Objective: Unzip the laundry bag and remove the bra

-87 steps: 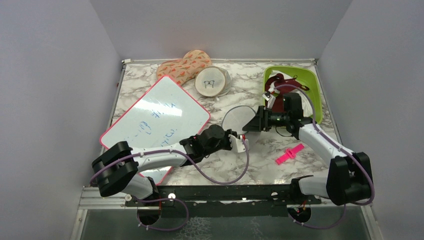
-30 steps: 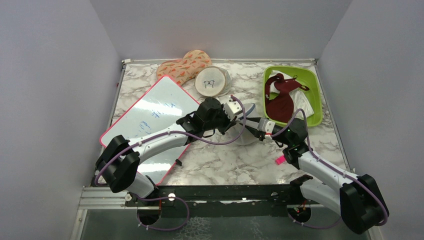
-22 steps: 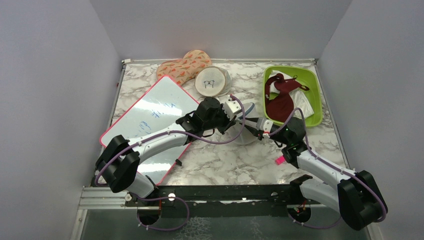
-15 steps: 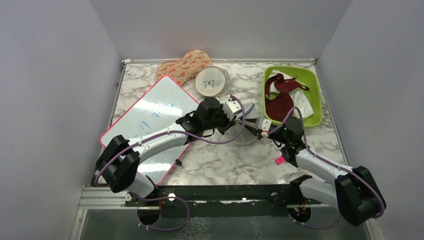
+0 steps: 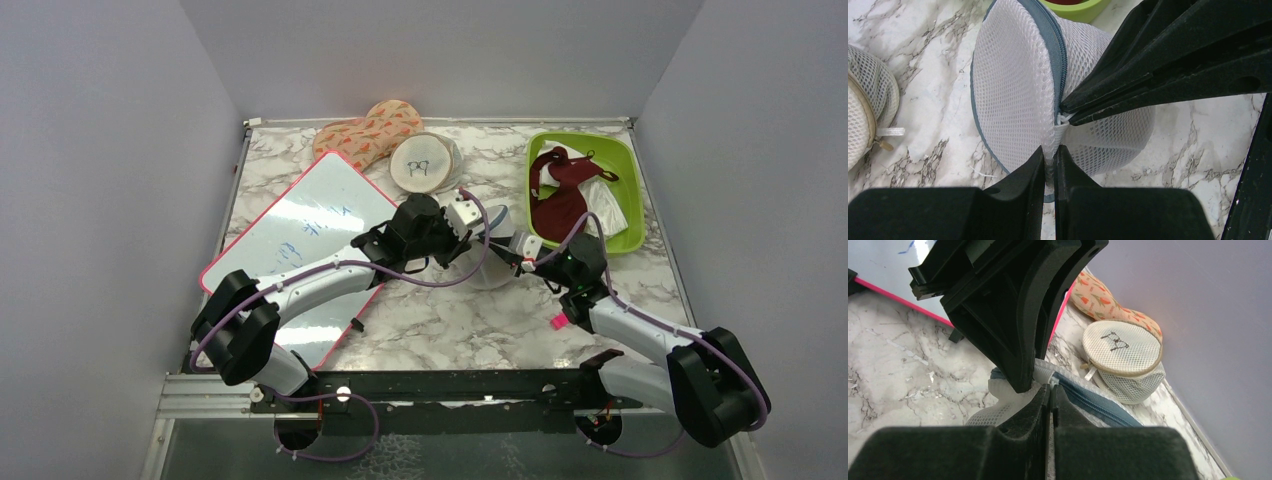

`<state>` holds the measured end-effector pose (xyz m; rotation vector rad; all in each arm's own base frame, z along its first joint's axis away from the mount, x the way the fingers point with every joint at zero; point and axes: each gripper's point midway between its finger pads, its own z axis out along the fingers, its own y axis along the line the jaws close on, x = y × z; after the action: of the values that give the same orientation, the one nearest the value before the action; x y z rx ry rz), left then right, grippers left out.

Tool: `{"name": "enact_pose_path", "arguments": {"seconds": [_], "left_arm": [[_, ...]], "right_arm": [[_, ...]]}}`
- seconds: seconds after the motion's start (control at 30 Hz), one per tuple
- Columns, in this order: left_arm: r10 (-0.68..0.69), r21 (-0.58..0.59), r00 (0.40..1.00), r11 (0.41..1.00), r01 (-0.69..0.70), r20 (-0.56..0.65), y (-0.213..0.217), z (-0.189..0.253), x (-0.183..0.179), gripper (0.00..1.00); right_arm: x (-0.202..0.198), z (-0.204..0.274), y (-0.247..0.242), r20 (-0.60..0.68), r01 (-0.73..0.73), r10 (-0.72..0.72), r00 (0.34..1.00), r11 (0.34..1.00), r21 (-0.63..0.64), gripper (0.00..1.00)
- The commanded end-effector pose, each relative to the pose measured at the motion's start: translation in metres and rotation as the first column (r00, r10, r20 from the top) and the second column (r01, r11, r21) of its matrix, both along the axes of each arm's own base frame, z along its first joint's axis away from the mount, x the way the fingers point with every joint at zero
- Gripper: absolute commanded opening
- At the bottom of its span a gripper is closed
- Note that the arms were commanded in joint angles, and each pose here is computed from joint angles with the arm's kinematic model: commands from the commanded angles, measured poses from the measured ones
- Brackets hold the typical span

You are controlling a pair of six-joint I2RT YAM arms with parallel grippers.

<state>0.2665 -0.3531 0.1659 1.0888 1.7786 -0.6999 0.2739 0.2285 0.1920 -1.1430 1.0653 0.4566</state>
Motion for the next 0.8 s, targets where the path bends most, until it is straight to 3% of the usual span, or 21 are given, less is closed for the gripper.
{"name": "enact_pose_path", "arguments": {"seconds": [0.0,0.4,0.77], "left_arm": [[-0.016,-0.033,0.999,0.999,0.017,0.035,-0.006,0.020,0.002,0.00],[0.000,0.008,0.988,1.000,-0.002,0.153,0.010,0.028,0.007,0.00],[-0.030,0.050,0.895,0.999,0.008,0.444,0.041,0.051,0.007,0.00]], "right_arm": [[0.012,0.006,-0.012,-0.004,0.107,-0.107,0.994,0.994,0.002,0.01],[0.040,0.022,-0.043,-0.188,0.381,-0.362,0.913,0.921,0.082,0.01],[0.058,0.019,-0.063,-0.385,0.567,-0.483,0.786,0.811,0.141,0.01]]}}
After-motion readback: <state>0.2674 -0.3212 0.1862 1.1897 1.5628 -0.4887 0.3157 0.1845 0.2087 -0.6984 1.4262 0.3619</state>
